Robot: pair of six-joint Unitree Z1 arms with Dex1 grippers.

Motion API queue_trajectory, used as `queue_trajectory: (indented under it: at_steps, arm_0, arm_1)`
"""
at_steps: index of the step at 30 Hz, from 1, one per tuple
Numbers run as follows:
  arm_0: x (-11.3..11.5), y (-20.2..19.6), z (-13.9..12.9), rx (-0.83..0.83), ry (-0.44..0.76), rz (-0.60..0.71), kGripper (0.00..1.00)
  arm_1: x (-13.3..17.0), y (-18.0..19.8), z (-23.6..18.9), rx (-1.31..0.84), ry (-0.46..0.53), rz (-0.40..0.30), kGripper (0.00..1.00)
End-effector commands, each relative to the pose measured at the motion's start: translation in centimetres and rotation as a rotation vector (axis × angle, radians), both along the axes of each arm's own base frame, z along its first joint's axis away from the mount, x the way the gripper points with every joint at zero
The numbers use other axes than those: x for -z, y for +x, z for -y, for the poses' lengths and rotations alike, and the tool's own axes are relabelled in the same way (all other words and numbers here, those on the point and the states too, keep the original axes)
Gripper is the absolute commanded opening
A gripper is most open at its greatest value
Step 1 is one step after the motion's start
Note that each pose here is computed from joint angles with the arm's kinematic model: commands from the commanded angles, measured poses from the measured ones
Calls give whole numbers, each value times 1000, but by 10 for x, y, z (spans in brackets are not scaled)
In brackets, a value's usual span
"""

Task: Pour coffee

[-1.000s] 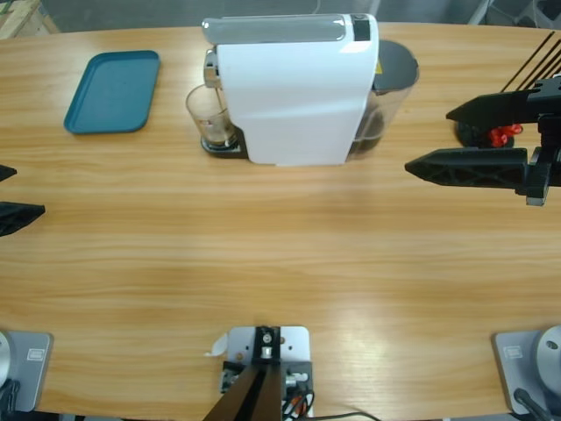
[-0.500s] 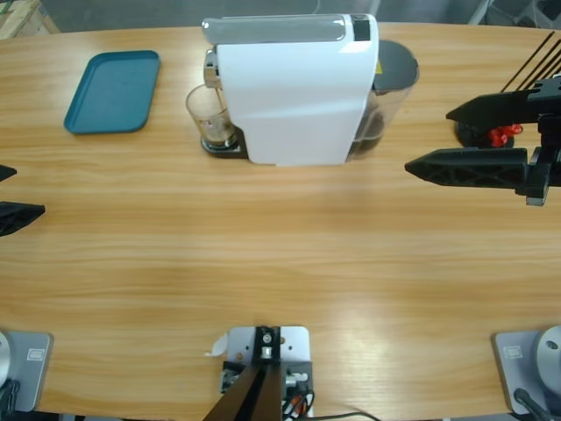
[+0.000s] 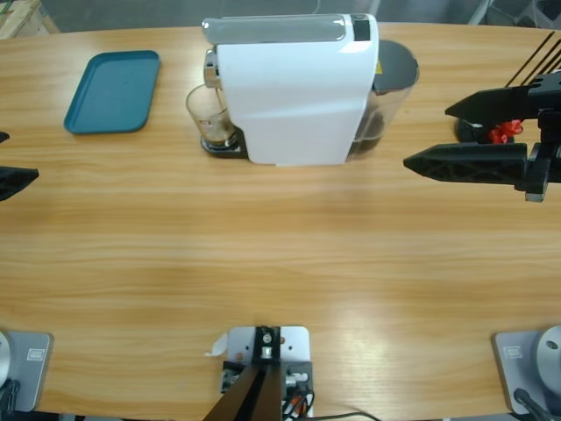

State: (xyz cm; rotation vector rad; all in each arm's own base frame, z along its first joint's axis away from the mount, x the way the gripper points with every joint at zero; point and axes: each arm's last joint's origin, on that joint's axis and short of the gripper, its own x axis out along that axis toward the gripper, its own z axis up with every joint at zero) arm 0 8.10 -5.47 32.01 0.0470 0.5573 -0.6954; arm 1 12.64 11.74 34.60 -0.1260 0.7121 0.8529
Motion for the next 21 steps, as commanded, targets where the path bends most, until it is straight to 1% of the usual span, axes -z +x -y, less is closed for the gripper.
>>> queue_trajectory:
  at_steps: [1,4,8,15,21]
  arm_0:
    - [-2,0,0,0,7,34,1000]
    - [-7,6,3,-5,15,26,1000]
    - [-3,10,5,-5,26,5,1000]
    - [-3,11,6,-4,26,-1,1000]
    - [1,12,7,1,35,-14,1000]
  arm_1:
    - [13,6,-8,-1,-24,-24,1000]
    - [14,8,-9,-1,-23,-24,1000]
    - [14,11,-11,-2,-24,-24,1000]
    - [12,14,-14,0,-17,-14,1000]
    - [14,15,-15,-3,-22,-23,1000]
